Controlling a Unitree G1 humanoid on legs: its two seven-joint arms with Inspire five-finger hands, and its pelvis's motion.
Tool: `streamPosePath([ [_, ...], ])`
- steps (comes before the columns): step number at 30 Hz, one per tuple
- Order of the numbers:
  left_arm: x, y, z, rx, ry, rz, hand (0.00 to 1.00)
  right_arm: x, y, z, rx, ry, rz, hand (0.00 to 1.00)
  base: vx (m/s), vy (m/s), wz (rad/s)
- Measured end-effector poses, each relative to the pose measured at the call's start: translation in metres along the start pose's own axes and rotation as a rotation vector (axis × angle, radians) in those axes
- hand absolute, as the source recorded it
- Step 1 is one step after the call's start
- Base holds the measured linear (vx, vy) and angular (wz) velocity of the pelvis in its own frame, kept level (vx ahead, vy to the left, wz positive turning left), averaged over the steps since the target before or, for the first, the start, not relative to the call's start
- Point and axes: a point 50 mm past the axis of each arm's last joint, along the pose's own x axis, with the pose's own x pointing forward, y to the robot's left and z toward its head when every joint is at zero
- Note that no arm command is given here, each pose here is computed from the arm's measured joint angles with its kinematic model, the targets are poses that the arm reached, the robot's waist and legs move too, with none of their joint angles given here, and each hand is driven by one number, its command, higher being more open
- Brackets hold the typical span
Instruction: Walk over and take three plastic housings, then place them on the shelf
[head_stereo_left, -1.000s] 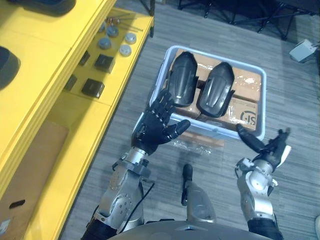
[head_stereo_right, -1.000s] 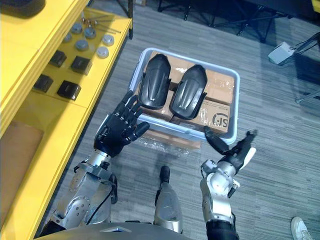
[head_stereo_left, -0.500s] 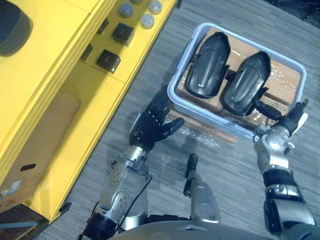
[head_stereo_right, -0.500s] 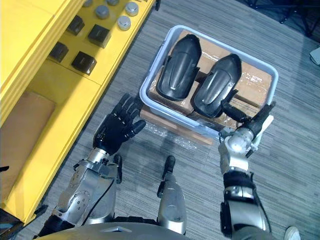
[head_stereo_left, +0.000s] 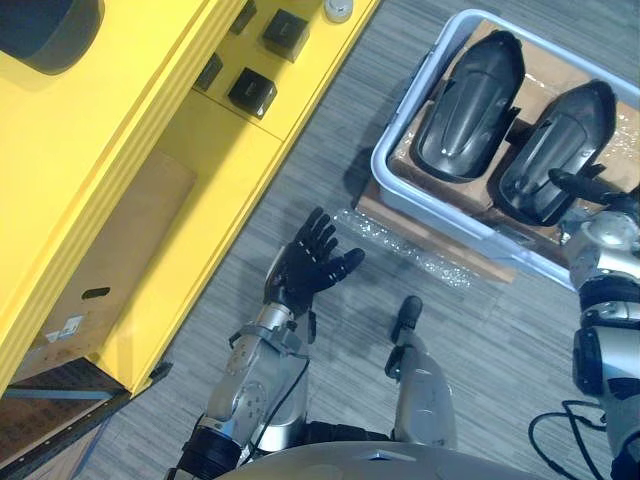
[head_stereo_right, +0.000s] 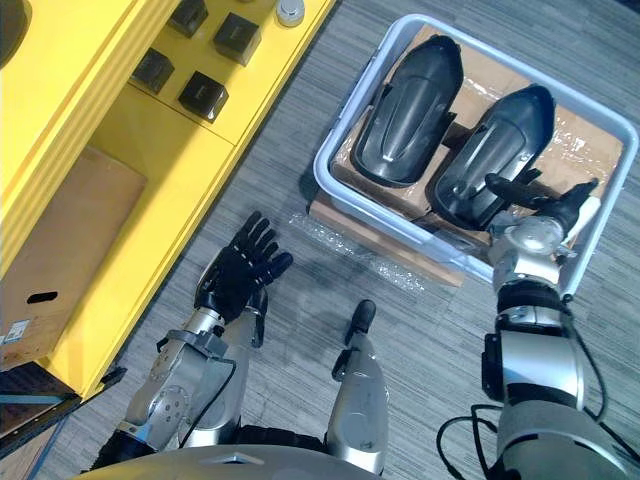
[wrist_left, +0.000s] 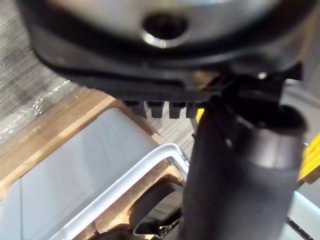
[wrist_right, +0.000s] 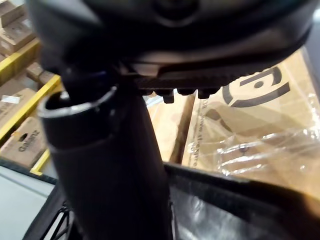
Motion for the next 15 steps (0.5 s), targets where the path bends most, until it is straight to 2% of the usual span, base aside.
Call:
streamPosePath([
  [11, 0.002, 0.003, -0.013, -0.036, 0.012, 0.073, 1.00, 0.022, -0.063, 0.011, -0.035, 0.190, -0.160, 0.00, -0.06, 0.003, 0.10],
  [15, 0.001, 0.006, -0.016, -0.042, 0.017, 0.101, 1.00, 0.023, -0.070, 0.008, -0.029, 0.249, -0.174, 0.00, -0.02, -0.018, 0.06],
])
